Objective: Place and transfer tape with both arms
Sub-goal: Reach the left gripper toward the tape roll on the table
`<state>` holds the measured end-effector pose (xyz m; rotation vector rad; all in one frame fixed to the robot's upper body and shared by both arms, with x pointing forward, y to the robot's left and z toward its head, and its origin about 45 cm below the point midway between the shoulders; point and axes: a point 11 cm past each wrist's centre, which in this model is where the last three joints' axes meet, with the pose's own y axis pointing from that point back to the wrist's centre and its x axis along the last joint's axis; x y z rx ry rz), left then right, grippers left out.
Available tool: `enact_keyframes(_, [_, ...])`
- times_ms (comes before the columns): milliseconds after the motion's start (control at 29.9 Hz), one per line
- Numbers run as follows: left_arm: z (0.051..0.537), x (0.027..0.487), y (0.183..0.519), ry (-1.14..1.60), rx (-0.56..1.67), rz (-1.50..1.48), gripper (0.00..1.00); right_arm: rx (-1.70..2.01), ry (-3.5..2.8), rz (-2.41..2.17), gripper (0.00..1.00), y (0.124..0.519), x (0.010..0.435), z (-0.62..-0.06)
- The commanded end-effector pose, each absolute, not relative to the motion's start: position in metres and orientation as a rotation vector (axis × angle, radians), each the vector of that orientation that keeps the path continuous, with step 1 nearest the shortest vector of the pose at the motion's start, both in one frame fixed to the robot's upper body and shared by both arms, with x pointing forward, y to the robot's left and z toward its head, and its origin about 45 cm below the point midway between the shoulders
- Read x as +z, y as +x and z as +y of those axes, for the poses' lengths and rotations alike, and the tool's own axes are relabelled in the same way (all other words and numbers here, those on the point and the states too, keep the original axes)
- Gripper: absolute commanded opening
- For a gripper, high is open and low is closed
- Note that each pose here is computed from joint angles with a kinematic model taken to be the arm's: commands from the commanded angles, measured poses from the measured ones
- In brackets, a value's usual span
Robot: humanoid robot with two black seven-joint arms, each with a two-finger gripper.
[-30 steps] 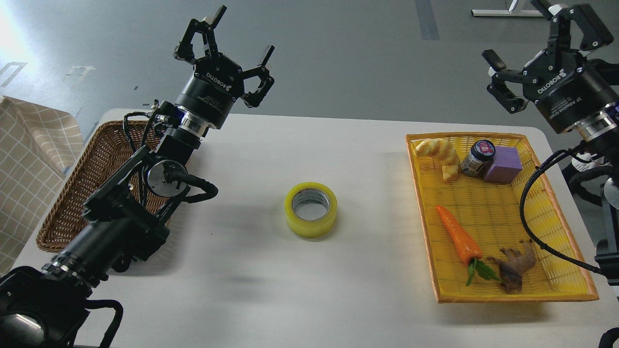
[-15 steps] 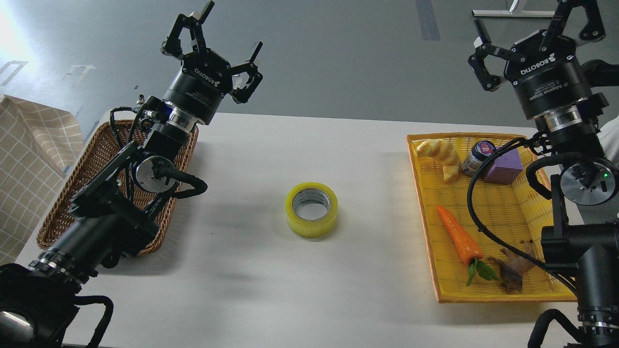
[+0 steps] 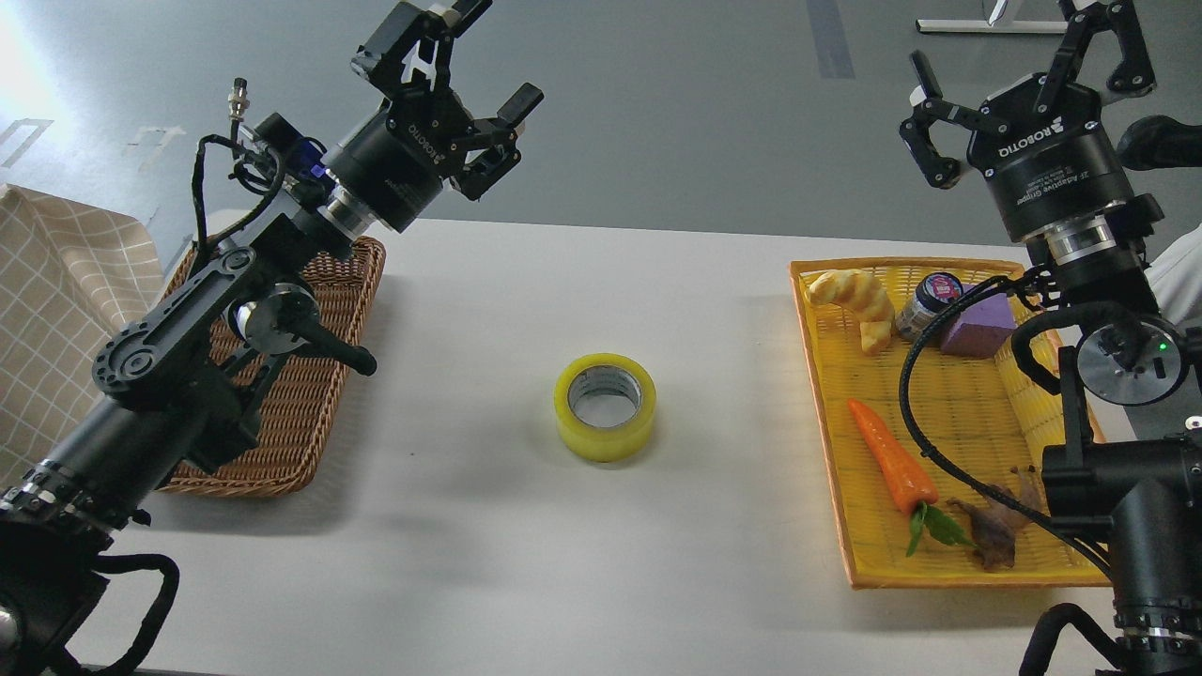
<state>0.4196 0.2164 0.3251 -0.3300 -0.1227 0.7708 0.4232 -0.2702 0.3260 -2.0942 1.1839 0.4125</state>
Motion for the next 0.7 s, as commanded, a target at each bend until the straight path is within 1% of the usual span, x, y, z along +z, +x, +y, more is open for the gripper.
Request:
enact_keyframes(0, [0.219, 0.326, 0.418, -0.182, 0.783, -0.286, 0.98, 0.422, -2.092, 1.190, 0.99, 0.424, 0.323, -0.271])
enact_keyframes(167, [0.218, 0.325, 0.417, 0.020, 0.812, -0.573, 0.98, 0.429, -2.092, 1.198, 0.99, 0.423, 0.320, -0.272])
enact_keyframes(267, [0.216, 0.329, 0.414, 0.137, 0.806, -0.795, 0.98, 0.449, -2.085, 1.206, 0.99, 0.422, 0.314, -0.275])
enact_keyframes(434, [0.207, 0.331, 0.406, 0.182, 0.748, -0.885, 0.98, 0.515, -2.065, 1.255, 0.99, 0.418, 0.289, -0.283])
enact_keyframes(501, [0.199, 0.321, 0.399, 0.260, 0.667, -0.940, 0.98, 0.536, -2.055, 1.277, 0.99, 0.413, 0.279, -0.287])
enact_keyframes(668, [0.189, 0.306, 0.395, 0.427, 0.547, -1.168, 0.98, 0.560, -2.032, 1.295, 0.99, 0.408, 0.268, -0.292])
